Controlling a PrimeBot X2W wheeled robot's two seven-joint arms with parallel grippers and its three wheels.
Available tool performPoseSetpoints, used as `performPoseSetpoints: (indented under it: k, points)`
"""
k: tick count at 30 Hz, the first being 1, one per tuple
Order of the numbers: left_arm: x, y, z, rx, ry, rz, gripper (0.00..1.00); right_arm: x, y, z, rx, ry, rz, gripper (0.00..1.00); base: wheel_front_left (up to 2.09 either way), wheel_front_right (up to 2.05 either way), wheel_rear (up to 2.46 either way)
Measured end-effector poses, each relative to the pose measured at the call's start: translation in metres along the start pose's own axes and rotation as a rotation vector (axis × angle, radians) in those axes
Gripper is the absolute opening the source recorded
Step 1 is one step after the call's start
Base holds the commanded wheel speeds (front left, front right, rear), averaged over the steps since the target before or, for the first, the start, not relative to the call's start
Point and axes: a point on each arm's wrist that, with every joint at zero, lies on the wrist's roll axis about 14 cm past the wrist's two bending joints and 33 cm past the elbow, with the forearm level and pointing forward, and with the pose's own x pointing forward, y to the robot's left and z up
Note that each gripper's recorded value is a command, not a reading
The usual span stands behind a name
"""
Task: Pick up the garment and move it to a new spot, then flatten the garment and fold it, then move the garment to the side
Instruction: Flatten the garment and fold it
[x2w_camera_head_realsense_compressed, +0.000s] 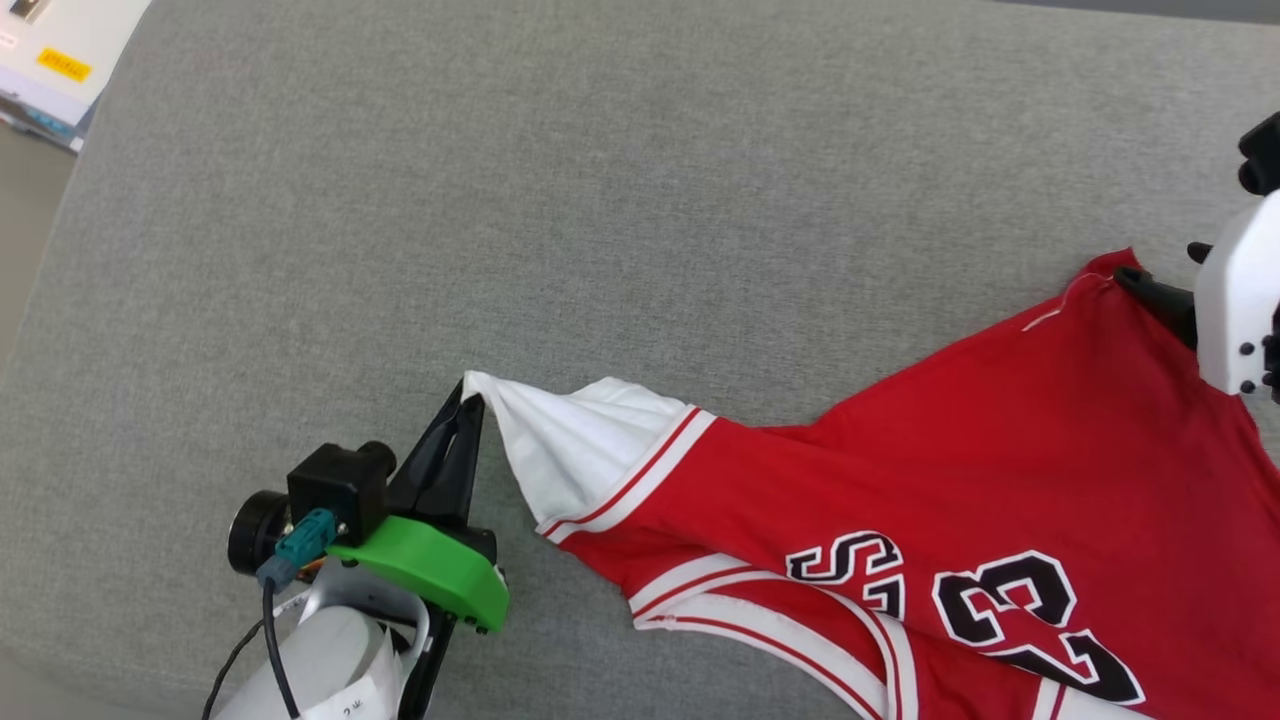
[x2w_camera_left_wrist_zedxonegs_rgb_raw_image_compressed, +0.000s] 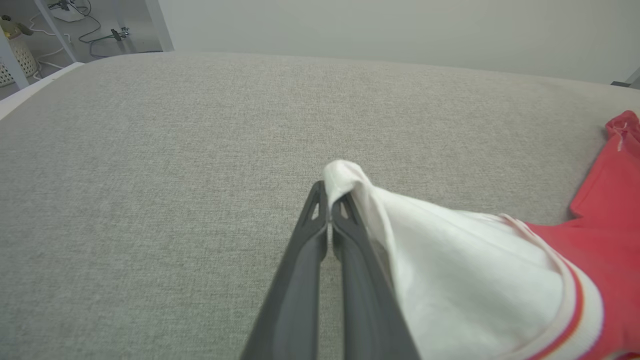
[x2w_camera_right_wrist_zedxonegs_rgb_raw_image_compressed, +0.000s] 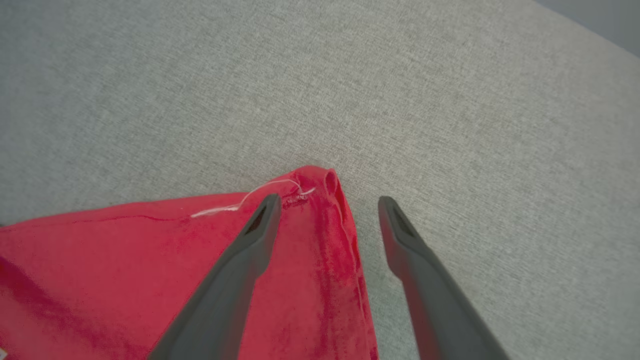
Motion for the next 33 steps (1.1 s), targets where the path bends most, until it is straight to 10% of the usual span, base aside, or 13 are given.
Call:
performPoseSetpoints:
  k: [11,12,13,33]
  points:
    - [0.006,0.01,-0.014,-0.013,0.032,0.03,0.0,0.055,0.008,-0.046,-0.029,0.177,0.016,1.0,0.0,0.0,0.0]
    - [0.005,0.011,-0.015,-0.014,0.036,0.03,0.0,0.054,0.008,-0.046,-0.029,0.179,0.021,0.23,0.0,0.0,0.0]
    - [0.005,0.012,-0.016,-0.013,0.038,0.031,0.0,0.053,0.008,-0.045,-0.027,0.17,0.021,0.0,0.0,0.0,0.0]
    - [0.019,-0.007,0.12,0.173,-0.274,-0.107,0.0,-0.072,-0.001,0.088,-0.038,-0.564,-0.056,0.0,0.0,0.0,0.0]
